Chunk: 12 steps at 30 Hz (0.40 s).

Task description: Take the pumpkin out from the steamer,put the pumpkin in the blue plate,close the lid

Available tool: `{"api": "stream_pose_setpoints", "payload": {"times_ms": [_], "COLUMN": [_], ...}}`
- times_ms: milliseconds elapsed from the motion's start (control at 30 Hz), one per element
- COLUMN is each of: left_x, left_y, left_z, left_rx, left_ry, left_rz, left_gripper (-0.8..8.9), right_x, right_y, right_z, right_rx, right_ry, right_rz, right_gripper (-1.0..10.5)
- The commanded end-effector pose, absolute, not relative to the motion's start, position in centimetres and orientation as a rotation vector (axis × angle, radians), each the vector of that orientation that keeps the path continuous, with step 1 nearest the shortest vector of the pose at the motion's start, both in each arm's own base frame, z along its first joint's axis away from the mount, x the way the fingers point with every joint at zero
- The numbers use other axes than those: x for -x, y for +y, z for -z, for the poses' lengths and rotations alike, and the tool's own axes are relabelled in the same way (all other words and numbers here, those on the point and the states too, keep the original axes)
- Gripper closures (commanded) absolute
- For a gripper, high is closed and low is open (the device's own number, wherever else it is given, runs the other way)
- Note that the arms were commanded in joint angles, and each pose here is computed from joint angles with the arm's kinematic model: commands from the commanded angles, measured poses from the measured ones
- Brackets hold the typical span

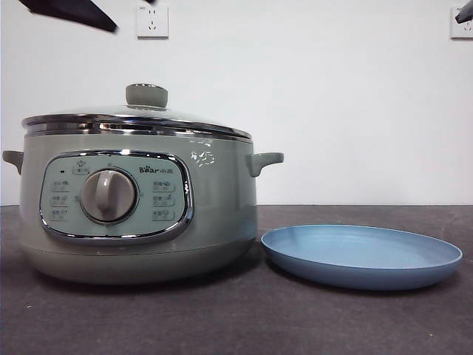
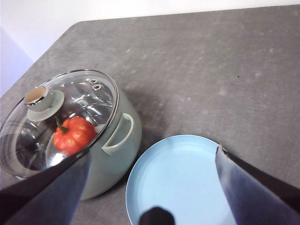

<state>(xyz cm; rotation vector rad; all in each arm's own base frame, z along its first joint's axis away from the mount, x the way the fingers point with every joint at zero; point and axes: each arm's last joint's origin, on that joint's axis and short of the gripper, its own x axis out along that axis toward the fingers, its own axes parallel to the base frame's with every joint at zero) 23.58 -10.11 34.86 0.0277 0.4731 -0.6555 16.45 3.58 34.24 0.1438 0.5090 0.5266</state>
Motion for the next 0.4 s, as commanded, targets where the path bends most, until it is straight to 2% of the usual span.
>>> {"api": "stream_pose_setpoints", "payload": {"times_ms": [33, 400], "left_x": [-24.5, -26.2], "left_y": [-11.2, -13.7], "left_z": [-33.8, -30.2], "left_rx": [-0.068, -0.175], "left_ry": [0.508, 0.653], "left_rz": [0.676, 0.647], "left_gripper": [4.05, 4.06], "right_x": [-16.4, -16.3], "right_y": [3.6, 3.6], "right_z": [-34.2, -34.0], "right_rx": [-0.151, -0.154], "right_ry": [0.517, 0.543], "right_rz": [-0.527, -0.524], "right_gripper": [5.1, 5.1]}}
